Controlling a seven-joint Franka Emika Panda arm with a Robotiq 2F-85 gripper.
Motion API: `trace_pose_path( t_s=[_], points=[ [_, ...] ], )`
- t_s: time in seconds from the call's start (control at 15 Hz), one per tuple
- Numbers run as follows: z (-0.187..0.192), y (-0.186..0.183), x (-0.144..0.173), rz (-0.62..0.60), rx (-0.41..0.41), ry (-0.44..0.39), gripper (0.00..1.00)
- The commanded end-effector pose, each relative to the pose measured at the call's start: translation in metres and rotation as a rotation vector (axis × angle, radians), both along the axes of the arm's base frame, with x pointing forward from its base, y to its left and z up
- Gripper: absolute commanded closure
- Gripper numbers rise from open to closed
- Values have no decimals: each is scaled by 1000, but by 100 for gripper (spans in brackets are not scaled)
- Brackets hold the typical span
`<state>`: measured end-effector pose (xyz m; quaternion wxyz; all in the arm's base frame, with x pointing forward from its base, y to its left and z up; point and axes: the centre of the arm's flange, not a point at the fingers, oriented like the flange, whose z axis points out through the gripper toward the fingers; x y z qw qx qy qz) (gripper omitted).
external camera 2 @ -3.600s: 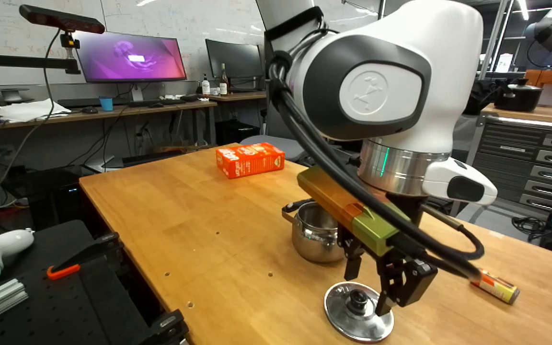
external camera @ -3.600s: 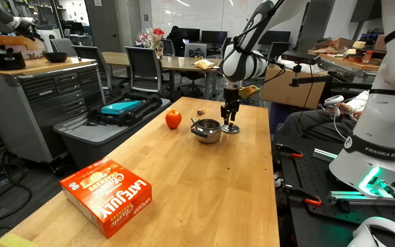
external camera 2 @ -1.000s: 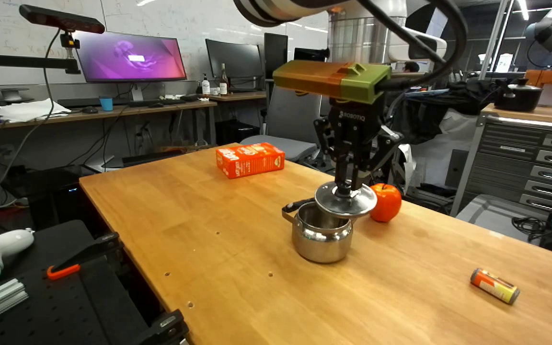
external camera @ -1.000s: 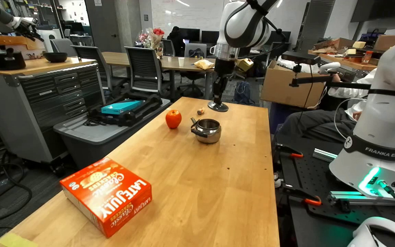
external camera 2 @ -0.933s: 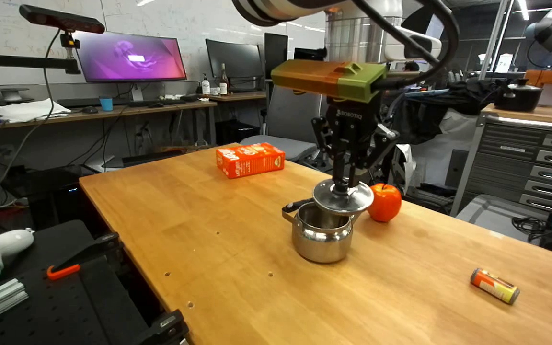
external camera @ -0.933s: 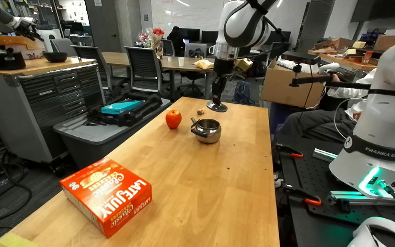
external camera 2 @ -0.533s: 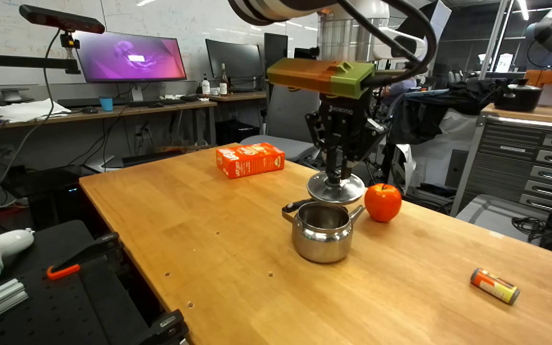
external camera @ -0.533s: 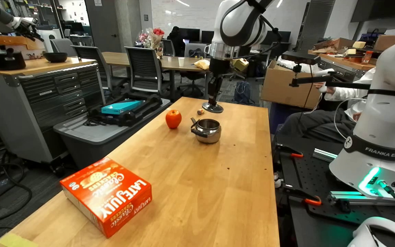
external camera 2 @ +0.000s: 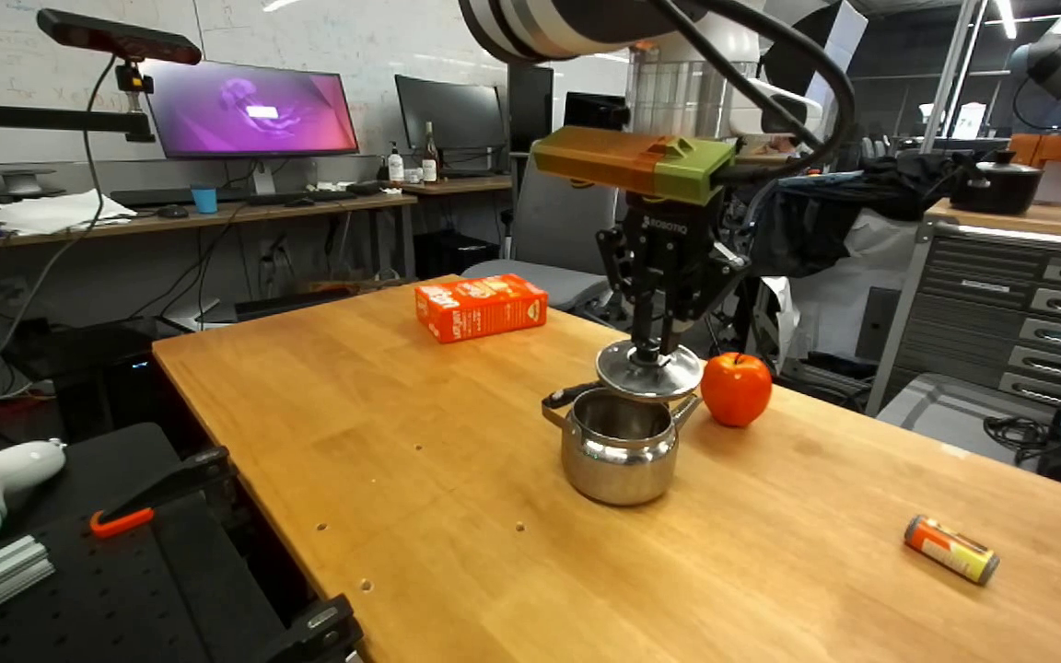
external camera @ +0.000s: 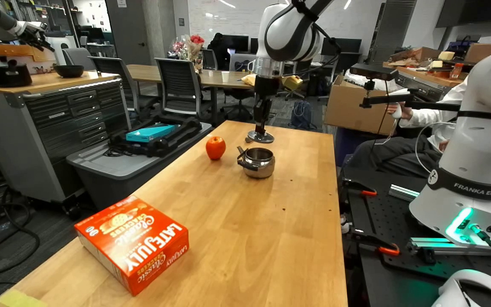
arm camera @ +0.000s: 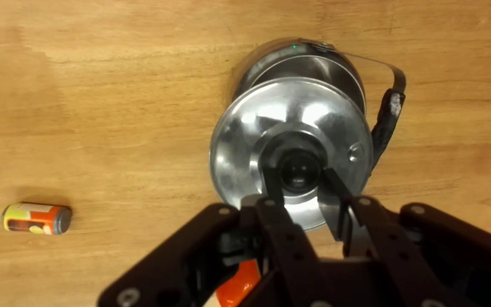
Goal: Cover the the silver pot with the silver lid
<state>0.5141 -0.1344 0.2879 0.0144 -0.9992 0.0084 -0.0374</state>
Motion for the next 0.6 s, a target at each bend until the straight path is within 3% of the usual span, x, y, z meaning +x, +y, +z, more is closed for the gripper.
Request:
trace_pose_path(
  t_s=[0.0, 0.53],
  points=[
    [-2, 8, 23, 21, 15, 17, 93],
    [-19, 23, 25, 54, 25, 41, 93]
  ],
)
